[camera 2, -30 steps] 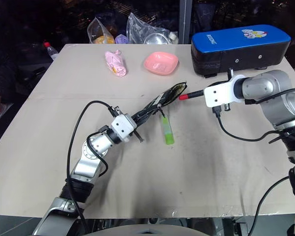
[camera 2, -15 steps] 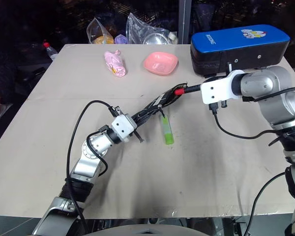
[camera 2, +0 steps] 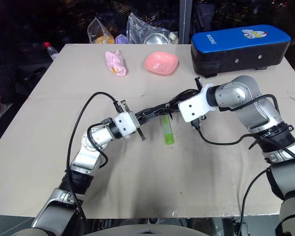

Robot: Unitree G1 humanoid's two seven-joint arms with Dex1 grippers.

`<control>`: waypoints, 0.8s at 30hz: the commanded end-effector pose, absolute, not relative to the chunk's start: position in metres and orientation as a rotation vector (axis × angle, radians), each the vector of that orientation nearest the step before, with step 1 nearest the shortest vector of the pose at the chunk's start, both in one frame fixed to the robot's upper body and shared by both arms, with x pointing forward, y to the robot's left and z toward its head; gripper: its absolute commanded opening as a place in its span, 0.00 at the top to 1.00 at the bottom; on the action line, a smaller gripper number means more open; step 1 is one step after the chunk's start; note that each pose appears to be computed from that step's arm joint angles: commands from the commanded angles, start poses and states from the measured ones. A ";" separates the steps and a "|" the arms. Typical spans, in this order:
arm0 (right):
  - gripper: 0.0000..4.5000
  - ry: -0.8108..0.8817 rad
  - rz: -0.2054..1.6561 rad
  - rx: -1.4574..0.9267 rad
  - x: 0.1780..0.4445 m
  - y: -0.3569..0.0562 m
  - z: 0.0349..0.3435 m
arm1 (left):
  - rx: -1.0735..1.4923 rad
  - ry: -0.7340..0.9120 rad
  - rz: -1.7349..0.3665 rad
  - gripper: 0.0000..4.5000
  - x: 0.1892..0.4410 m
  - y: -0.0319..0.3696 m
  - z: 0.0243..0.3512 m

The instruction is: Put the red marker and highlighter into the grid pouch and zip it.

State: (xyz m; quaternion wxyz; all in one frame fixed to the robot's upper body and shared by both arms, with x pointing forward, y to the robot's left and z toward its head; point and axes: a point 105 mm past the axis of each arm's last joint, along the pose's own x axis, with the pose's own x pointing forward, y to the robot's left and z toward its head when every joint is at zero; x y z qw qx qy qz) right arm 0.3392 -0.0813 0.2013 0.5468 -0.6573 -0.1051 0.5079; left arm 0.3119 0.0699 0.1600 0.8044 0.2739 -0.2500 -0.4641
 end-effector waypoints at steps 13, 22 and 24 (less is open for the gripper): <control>0.10 -0.263 1.097 -1.152 0.342 -0.112 0.246 | 0.558 -0.589 -0.894 1.00 0.335 0.081 0.178; 0.10 -0.017 1.193 -0.520 0.282 -0.088 0.239 | 0.533 -0.582 -0.754 1.00 0.348 0.103 0.187; 0.10 0.074 1.131 -0.411 0.282 -0.078 0.211 | 0.534 -0.576 -0.719 1.00 0.352 0.110 0.189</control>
